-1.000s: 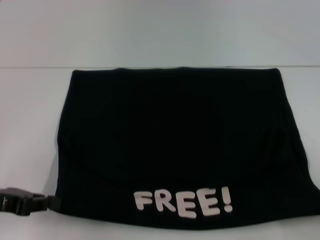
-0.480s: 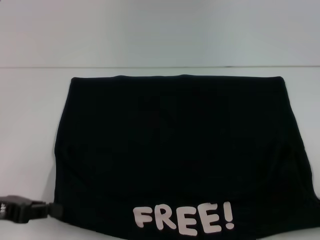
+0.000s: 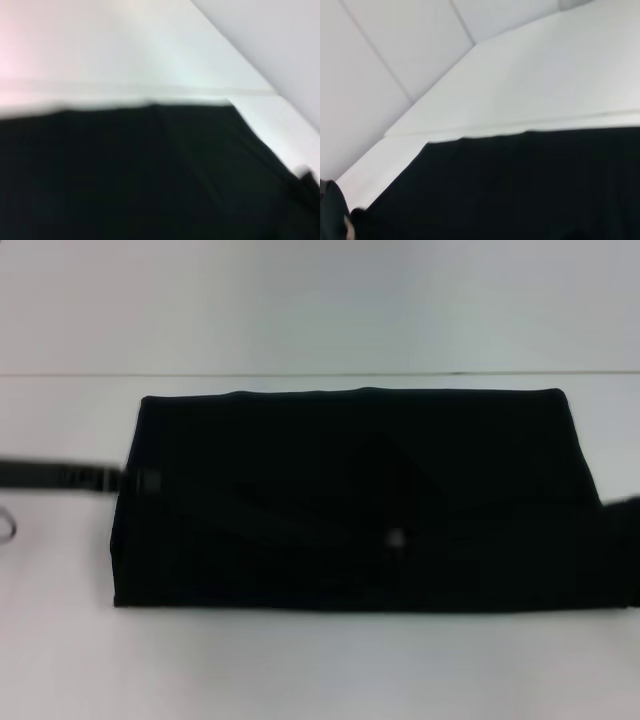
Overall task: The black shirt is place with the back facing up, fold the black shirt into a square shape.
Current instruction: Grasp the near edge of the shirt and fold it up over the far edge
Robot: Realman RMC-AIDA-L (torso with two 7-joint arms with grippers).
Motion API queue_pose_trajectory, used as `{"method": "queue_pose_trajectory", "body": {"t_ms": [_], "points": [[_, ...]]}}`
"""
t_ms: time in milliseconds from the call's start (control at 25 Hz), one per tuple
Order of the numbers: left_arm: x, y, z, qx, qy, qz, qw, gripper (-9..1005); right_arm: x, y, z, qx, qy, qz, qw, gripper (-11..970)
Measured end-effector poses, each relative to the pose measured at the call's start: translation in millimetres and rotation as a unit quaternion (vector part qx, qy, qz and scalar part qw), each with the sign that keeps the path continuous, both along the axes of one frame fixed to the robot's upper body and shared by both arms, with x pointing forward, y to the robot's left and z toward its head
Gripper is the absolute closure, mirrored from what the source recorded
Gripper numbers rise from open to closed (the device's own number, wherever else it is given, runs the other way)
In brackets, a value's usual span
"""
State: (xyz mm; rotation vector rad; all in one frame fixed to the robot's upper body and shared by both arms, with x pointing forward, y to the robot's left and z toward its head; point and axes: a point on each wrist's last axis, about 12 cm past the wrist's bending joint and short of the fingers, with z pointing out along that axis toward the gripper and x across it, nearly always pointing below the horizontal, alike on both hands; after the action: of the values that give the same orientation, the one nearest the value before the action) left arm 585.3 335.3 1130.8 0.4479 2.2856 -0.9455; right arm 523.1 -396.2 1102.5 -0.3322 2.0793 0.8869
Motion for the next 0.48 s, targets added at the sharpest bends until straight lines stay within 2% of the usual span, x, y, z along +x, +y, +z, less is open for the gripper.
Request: {"method": "queue_pose_trajectory", "body": {"t_ms": [120, 280, 480], "points": [[31.3, -5.8, 8.4, 0.032, -0.039, 0.048, 0.998, 991, 27.2, 9.3, 4.1, -0.013, -0.002, -0.020, 1.000, 958], [62.0, -15.7, 9.8, 0.083, -0.075, 0.096, 0.989, 991, 58.4, 24.1, 2.9, -0.025, -0.001, -0.050, 0.998, 958], [79.2, -29.4, 1.6, 0.140, -0.100, 0.125, 0.977, 991, 94.2, 46.4, -2.2, -0.066, 0.012, -0.083, 0.994, 958]]}}
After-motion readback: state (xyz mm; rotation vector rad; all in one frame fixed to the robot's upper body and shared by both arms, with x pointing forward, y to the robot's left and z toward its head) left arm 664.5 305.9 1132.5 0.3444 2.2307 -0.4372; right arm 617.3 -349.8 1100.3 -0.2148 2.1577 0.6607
